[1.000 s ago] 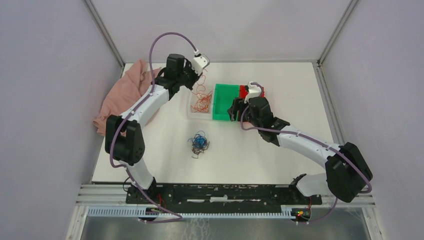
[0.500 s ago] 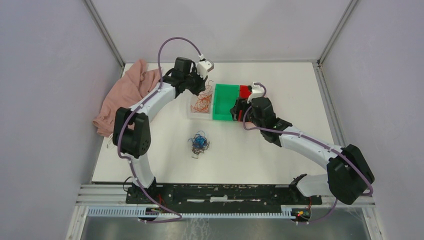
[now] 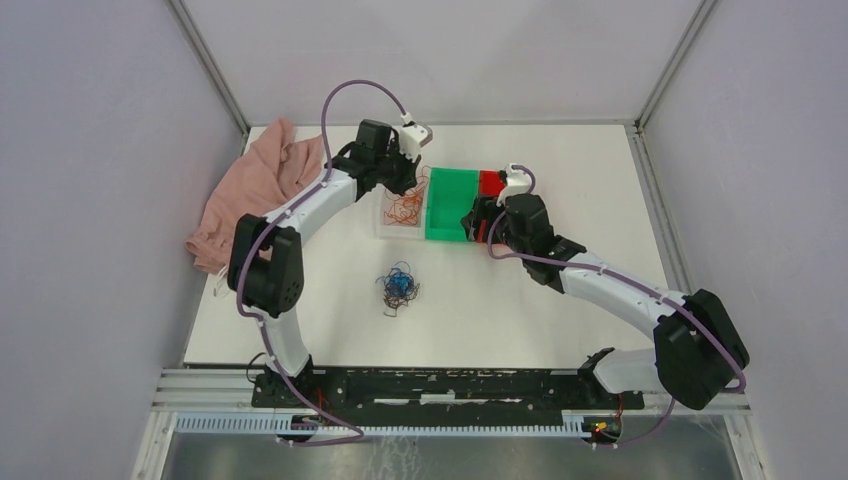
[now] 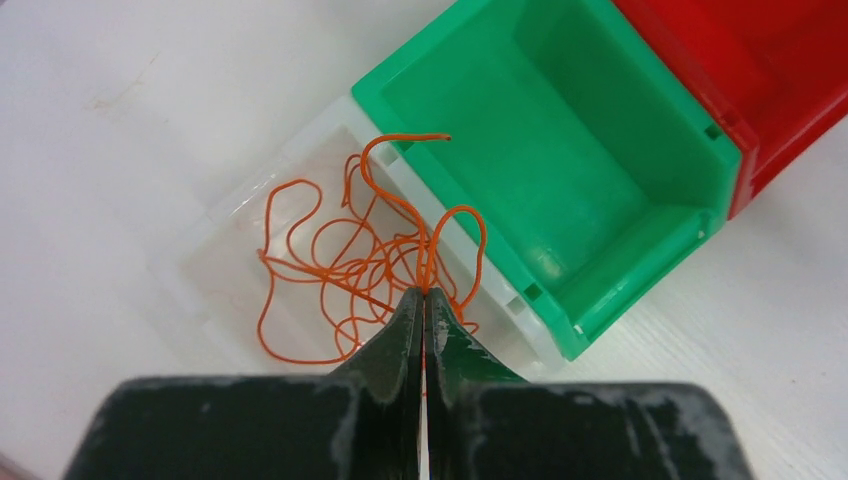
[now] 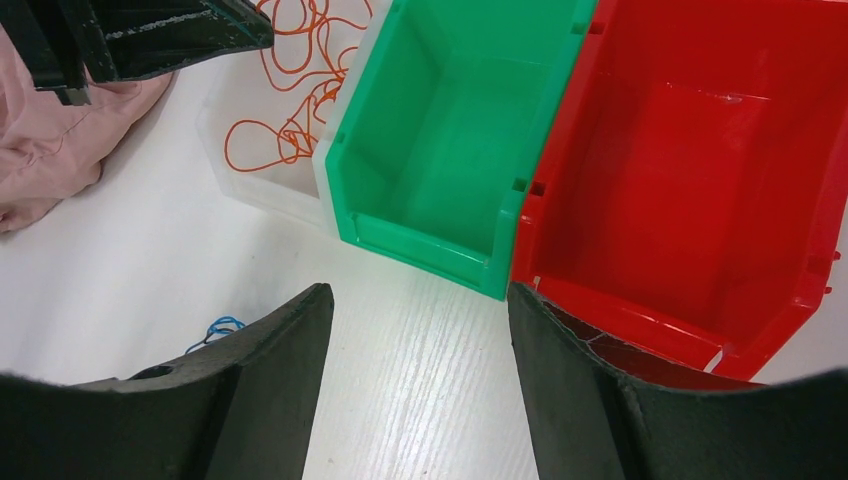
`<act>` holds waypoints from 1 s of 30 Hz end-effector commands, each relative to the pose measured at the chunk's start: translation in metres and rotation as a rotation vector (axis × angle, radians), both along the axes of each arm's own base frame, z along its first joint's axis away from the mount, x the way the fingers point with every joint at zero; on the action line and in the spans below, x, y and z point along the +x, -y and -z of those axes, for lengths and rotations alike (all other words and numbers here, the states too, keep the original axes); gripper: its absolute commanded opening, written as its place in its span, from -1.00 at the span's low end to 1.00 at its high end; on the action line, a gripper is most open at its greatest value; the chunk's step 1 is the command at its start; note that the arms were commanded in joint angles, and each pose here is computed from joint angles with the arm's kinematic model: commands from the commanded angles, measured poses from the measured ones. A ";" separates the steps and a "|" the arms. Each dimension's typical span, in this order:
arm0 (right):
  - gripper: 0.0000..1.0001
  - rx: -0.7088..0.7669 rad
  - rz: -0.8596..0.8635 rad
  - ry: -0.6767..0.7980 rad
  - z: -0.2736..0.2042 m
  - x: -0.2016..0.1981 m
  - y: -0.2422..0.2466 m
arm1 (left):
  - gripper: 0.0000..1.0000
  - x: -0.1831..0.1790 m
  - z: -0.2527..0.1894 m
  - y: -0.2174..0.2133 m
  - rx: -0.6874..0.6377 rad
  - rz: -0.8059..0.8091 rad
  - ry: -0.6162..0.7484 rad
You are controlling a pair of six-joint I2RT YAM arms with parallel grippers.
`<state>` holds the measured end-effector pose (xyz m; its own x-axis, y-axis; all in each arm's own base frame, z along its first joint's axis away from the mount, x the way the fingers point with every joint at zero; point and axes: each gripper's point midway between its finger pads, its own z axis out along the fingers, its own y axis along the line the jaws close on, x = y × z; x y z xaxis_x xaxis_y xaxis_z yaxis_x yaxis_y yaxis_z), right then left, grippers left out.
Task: Untangle the cables
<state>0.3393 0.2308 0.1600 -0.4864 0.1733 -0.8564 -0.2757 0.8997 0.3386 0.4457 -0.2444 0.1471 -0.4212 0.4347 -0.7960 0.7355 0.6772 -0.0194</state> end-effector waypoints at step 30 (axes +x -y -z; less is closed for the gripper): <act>0.42 0.050 0.008 0.048 -0.025 0.000 0.006 | -0.44 0.032 0.039 -0.026 0.269 0.005 0.113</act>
